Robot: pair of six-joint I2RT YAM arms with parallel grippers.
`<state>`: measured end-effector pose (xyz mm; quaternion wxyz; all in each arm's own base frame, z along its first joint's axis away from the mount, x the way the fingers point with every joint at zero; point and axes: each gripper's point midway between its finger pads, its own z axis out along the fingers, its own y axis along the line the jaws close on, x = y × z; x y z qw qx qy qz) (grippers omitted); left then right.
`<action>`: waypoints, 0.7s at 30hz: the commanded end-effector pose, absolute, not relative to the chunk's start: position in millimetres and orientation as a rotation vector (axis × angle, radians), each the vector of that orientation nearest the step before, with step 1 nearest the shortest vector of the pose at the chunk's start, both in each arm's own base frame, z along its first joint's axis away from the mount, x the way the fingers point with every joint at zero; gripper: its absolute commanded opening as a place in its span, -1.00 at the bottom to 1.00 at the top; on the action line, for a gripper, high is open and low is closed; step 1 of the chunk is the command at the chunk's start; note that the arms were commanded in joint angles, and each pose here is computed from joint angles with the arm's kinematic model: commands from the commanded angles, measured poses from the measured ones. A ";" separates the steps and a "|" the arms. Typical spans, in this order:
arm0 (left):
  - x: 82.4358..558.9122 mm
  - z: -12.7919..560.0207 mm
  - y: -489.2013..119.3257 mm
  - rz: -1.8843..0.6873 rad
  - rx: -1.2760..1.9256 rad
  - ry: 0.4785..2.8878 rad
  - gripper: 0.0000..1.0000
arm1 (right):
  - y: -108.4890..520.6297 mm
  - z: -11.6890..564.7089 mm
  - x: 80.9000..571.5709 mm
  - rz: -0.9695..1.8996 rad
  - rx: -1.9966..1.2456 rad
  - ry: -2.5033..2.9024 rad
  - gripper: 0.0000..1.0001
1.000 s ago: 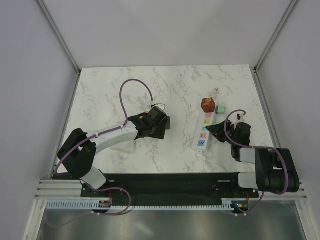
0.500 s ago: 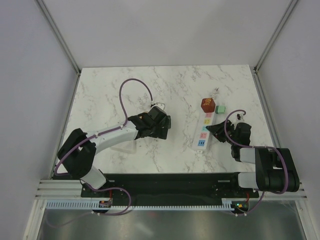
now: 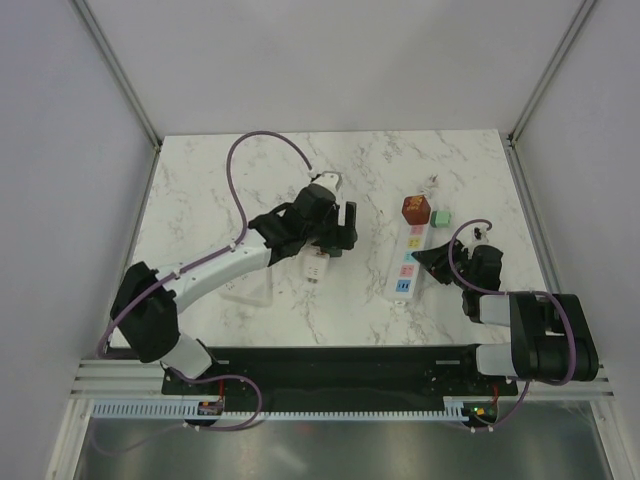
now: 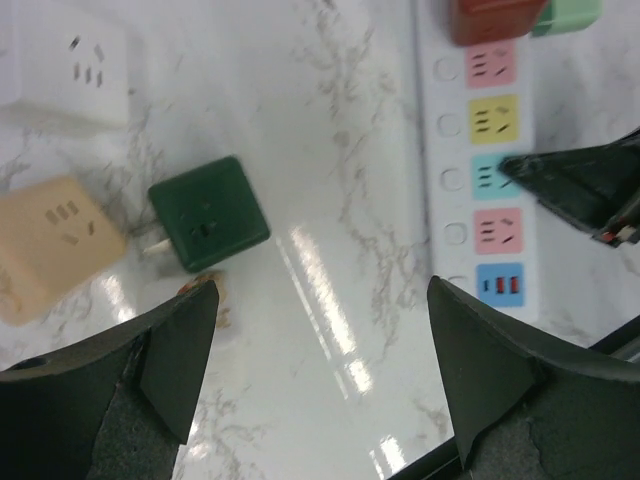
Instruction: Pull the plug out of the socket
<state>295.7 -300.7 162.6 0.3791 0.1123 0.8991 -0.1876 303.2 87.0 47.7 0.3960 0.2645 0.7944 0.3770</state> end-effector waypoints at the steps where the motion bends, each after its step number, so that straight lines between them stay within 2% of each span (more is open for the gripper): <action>1: 319.0 193.2 -355.4 -0.689 0.356 2.173 0.84 | 75.4 34.2 303.7 0.848 0.639 2.034 -1.00; 9: 344.4 192.9 -441.4 -0.961 0.482 2.122 0.81 | 76.6 35.6 303.5 0.858 0.630 2.030 -1.00; 11: 353.0 171.2 -456.0 -0.970 0.498 2.152 0.81 | 77.1 35.7 303.3 0.862 0.629 2.030 -1.00; 21: 388.9 156.7 -509.2 -1.033 0.507 2.117 0.74 | 81.4 39.1 302.5 0.899 0.620 2.020 -1.00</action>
